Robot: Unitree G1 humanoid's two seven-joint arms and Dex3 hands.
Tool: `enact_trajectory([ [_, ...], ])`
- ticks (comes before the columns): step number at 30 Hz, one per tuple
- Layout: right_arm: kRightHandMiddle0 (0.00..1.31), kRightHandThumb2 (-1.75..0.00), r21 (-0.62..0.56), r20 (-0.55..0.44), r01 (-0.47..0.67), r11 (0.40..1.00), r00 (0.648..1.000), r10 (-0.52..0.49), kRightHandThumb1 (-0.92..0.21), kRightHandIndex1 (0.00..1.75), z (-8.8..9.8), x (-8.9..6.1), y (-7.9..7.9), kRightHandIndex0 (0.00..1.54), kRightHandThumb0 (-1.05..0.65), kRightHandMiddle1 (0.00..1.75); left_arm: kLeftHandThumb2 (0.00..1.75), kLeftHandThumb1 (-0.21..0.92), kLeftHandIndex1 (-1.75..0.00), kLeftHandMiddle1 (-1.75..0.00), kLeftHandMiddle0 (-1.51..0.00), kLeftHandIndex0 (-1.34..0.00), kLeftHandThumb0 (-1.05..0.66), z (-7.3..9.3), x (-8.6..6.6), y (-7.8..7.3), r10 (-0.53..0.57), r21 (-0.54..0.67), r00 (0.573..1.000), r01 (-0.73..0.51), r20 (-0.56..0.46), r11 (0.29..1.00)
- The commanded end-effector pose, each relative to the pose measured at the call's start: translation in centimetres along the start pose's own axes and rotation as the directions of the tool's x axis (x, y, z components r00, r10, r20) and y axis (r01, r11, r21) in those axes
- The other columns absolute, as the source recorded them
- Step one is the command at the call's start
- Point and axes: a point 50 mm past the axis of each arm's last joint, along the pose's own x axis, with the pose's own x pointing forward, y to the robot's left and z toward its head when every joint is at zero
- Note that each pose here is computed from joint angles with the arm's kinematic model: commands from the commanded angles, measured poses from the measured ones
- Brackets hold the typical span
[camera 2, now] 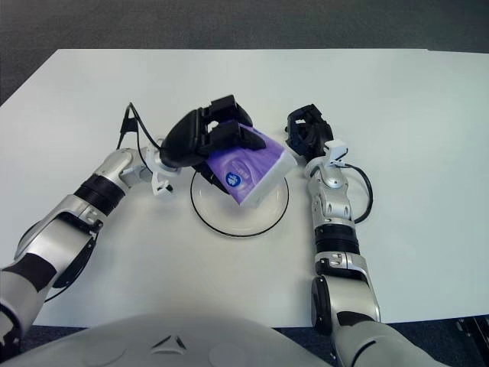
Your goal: Put the tissue paper into the plate.
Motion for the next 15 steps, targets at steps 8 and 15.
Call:
enact_trajectory([
  [8, 0.3, -0.71, -0.003, -0.147, 0.005, 1.0, 0.989, -0.005, -0.77, 1.75, -3.55, -1.48, -0.35, 0.68, -0.37, 1.75, 0.09, 0.92, -0.99, -1.25, -0.74, -0.64, -0.45, -0.32, -0.6, -0.07, -0.17, -0.05, 0.985, 0.169, -0.001, 0.984],
  [15, 0.3, -0.72, -0.004, -0.148, 0.003, 1.0, 0.989, -0.004, -0.77, 1.75, -3.66, -1.46, -0.42, 0.68, -0.37, 1.75, 0.3, 0.92, -0.11, -0.22, -0.67, -0.49, -0.75, -0.41, -0.67, 0.28, -0.312, -0.054, 0.95, 0.312, 0.015, 0.948],
])
